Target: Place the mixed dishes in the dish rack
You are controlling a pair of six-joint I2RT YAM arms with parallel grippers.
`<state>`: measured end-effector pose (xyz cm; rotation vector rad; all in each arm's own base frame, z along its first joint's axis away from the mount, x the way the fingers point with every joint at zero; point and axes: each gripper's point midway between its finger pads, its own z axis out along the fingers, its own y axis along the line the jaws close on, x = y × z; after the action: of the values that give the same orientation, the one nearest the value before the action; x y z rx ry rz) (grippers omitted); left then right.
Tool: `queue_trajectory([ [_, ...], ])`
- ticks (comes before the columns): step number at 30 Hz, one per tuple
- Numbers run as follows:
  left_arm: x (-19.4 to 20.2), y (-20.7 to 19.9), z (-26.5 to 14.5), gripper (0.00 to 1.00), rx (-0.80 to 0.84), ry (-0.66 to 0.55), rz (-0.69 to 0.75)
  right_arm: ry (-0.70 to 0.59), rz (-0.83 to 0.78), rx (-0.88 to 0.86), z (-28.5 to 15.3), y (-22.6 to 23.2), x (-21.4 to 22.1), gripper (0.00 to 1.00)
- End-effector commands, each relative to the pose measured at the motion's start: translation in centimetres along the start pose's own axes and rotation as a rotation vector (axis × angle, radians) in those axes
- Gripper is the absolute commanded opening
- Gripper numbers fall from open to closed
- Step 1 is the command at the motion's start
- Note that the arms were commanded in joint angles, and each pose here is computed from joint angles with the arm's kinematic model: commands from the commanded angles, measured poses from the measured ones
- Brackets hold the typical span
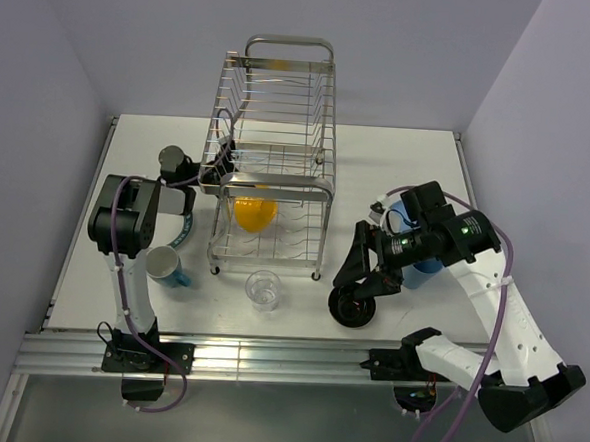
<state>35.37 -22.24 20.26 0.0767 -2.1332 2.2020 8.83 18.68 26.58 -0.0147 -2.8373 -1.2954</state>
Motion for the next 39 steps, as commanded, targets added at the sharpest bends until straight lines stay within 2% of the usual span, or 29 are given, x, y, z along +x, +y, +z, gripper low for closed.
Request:
queue_trajectory([
  [1, 3.9, -2.4, 0.0, 0.00, 0.052, 0.039, 0.512, -0.025, 0.000, -0.042, -0.5, 0.8, 0.3, 0.79],
  [14, 3.7, 1.0, -0.1, 0.04, 0.024, 0.062, 0.453, -0.045, 0.031, -0.040, -0.5, 0.6, 0.6, 0.80],
  [25, 3.3, 3.4, -0.5, 0.22, 0.024, 0.035, 0.388, -0.049, 0.027, -0.026, -0.5, 0.7, 0.0, 0.79],
  [26, 3.2, 3.5, -0.8, 0.24, 0.023, 0.026, 0.387, -0.047, 0.026, -0.028, -0.5, 0.7, 0.0, 0.79],
  [27, 3.2, 3.3, -0.9, 0.36, 0.024, 0.022, 0.397, -0.045, 0.027, -0.026, -0.5, 0.6, 0.0, 0.79],
  [28, 3.1, 3.3, -1.1, 0.44, 0.023, 0.015, 0.398, -0.041, 0.027, -0.024, -0.4, 0.6, 0.0, 0.79],
  [31, 3.1, 3.2, -1.6, 0.58, 0.018, 0.007, 0.399, -0.036, 0.026, -0.022, -0.3, 0.4, 0.0, 0.79],
  [33, 2.9, 2.9, -2.2, 0.72, 0.014, -0.006, 0.410, -0.033, 0.026, -0.022, -0.2, 0.4, -0.1, 0.79],
  [37, 2.6, 2.2, -3.7, 0.73, 0.009, -0.051, 0.416, -0.030, 0.017, -0.017, -0.2, 0.5, -0.3, 0.79],
  [39, 2.6, 1.6, -4.4, 0.78, 0.003, -0.064, 0.429, -0.024, 0.019, -0.013, -0.2, 0.5, -0.5, 0.79],
])
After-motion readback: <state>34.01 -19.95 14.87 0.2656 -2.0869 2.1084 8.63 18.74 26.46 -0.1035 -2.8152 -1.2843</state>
